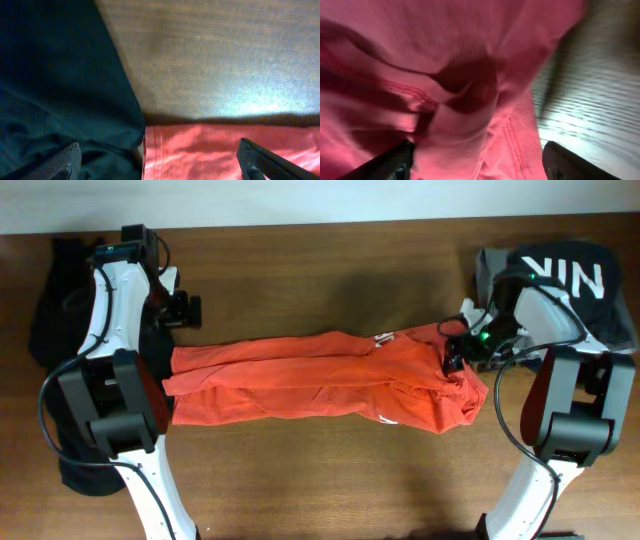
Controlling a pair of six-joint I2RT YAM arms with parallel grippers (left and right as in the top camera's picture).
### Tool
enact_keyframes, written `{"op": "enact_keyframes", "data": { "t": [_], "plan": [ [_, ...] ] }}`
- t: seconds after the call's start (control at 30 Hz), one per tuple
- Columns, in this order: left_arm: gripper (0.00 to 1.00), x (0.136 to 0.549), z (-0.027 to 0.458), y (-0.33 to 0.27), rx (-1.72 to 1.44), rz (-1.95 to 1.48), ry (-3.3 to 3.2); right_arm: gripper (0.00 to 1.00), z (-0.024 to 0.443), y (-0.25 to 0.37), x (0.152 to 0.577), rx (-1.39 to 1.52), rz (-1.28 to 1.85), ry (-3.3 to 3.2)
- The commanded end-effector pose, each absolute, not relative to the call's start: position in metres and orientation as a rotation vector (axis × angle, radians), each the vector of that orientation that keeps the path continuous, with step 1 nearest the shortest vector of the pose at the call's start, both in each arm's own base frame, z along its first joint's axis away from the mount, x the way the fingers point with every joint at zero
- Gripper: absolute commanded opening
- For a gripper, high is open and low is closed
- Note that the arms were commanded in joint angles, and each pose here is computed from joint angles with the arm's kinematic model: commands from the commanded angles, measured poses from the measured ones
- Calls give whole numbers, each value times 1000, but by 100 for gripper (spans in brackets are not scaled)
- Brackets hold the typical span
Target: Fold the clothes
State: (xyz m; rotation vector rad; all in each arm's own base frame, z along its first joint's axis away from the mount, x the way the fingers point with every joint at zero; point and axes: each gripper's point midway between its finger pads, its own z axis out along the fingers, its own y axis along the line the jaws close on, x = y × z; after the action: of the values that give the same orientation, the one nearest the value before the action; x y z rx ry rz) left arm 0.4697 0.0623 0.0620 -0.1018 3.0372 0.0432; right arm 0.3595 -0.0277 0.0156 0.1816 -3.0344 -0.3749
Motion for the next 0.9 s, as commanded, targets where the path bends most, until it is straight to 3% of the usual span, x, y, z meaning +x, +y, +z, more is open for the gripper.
{"op": "enact_keyframes", "data": {
  "t": [0.0,0.13,0.23,0.33,0.43,0.5,0.67,0.87],
  "plan": [
    [99,483,83,66,-131,42,2955,86,2,-23,346,213,-392,-3004],
    [99,486,84,68,-132,44,2939,86,-14,-22,337,211,-393,-3000],
    [99,487,84,68,-132,44,2936,77,-23,-22,338,216,-388,-3020],
    [99,488,84,68,-132,45,2932,55,-32,-22,339,215,-382,-3046],
    [99,489,84,68,-132,45,2930,22,-35,-22,342,170,-375,-3066],
    [99,489,84,68,-132,45,2929,6,-35,-23,347,146,-376,-3086],
    [99,489,84,68,-132,45,2930,4,-19,-29,368,78,-478,-3145],
    [99,489,84,68,-132,45,2929,4,35,-52,408,-14,-620,-3245]
  ]
}}
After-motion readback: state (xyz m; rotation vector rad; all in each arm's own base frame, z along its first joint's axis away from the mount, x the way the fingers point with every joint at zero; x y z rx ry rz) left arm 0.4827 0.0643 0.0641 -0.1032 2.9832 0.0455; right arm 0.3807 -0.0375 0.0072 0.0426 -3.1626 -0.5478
